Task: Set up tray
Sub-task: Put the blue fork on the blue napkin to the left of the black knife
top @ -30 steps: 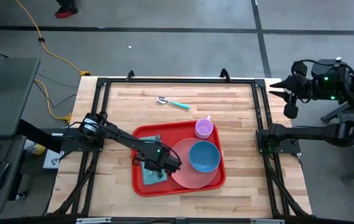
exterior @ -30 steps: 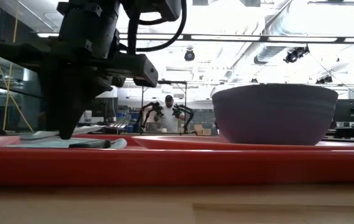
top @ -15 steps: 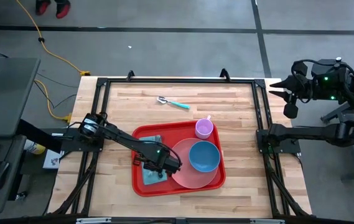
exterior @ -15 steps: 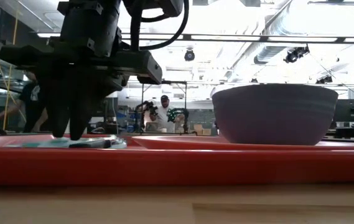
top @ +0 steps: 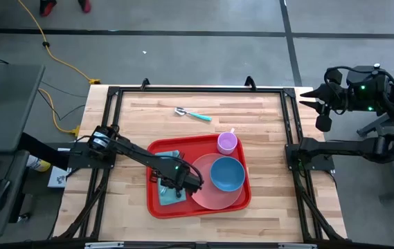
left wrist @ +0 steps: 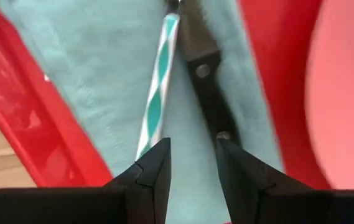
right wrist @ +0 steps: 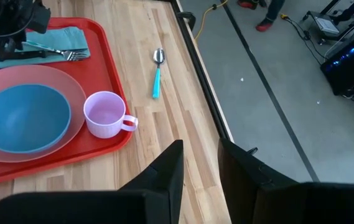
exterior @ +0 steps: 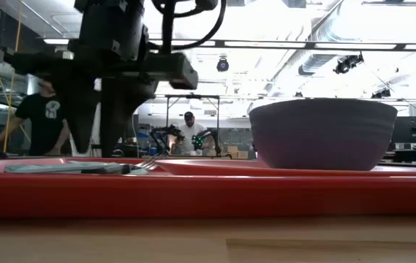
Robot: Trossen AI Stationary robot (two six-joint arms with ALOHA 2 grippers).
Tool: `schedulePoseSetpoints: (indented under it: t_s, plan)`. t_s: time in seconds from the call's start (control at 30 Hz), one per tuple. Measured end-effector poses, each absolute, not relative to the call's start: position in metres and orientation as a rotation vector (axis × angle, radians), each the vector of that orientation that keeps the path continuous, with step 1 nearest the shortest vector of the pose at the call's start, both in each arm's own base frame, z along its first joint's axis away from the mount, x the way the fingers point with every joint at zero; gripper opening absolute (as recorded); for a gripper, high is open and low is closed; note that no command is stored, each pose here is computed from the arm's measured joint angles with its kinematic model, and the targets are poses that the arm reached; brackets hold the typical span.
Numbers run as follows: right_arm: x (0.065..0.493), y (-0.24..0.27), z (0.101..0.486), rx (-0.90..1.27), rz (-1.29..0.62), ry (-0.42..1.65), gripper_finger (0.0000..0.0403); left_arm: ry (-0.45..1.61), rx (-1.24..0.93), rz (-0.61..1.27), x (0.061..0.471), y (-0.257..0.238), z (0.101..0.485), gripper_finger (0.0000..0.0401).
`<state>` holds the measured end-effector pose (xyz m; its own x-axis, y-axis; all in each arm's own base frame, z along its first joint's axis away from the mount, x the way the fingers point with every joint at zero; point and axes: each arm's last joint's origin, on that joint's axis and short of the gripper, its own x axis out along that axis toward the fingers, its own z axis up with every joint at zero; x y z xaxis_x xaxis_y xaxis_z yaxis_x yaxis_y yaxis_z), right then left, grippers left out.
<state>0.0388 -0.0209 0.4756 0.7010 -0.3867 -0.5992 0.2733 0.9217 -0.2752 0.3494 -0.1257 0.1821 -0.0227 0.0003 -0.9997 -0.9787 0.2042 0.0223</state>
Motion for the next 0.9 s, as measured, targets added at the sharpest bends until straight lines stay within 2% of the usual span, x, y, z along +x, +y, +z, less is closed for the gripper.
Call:
schedulePoseSetpoints:
  t_s: [0.23,0.37,0.5,0.6,0.9]
  plan:
    - [0.039,-0.021,0.476,-0.169,-0.367,0.704,0.0078,1.215,-0.943,1.171,0.355,-0.108,0.205,0.0156]
    - [0.041,-0.021,0.477,-0.146,-0.347,0.682,0.0076,1.064,-0.814,1.122,0.362,-0.102,0.229,0.0156]
    - [0.044,-0.021,0.478,-0.125,-0.301,0.650,0.0045,0.906,-0.673,1.088,0.362,-0.095,0.258,0.0156]
    - [0.050,-0.022,0.478,-0.089,-0.242,0.641,0.0009,0.823,-0.596,1.124,0.347,-0.090,0.280,0.0156]
    - [0.084,-0.035,0.477,0.022,-0.123,0.639,0.0001,0.697,-0.369,1.129,0.291,-0.084,0.335,0.0156]
